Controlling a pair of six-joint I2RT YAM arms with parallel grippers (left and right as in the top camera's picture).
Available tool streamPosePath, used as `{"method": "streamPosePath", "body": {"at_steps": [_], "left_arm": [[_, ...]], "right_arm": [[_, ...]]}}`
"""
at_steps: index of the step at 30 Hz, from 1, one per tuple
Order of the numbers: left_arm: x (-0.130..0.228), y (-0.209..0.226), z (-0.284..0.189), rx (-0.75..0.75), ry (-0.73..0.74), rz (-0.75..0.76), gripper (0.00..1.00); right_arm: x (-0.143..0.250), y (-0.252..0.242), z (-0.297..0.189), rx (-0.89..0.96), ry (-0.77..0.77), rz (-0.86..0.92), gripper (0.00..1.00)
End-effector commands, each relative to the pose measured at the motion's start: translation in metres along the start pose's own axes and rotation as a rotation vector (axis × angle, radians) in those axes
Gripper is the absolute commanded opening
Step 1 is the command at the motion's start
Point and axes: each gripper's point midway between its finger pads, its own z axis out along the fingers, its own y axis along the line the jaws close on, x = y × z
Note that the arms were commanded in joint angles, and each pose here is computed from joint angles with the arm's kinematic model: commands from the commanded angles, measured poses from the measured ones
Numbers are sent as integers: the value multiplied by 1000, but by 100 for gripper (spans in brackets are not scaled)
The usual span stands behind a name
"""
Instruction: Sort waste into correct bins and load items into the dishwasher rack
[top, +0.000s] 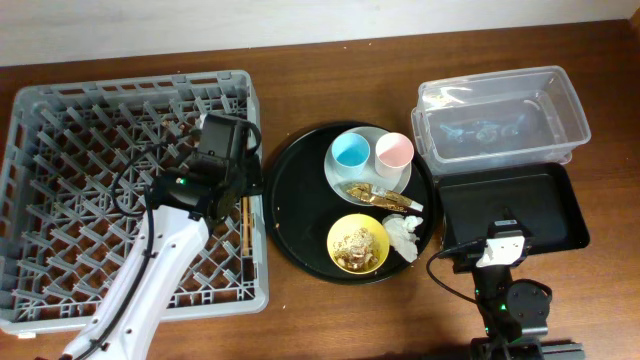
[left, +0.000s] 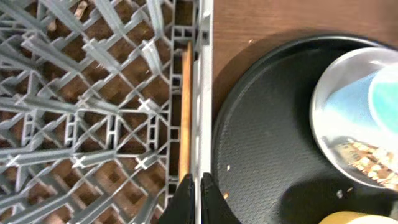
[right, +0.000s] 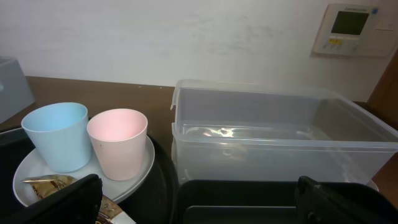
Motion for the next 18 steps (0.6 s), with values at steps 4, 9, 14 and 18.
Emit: {"method": "streamPosePath", "body": {"at_steps": [4, 9, 14, 18], "left_arm": [[12, 16, 23, -100, 53, -8, 3], [29, 12, 41, -88, 143, 49, 2], [23, -50, 27, 236, 138, 36, 4], [53, -108, 9, 421, 215, 127, 9]], "right_arm": [[3, -2, 0, 13, 5, 12, 99], [3, -2, 0, 13, 5, 12, 99], [3, -2, 0, 13, 5, 12, 99], [3, -3, 0, 13, 4, 12, 99]]}}
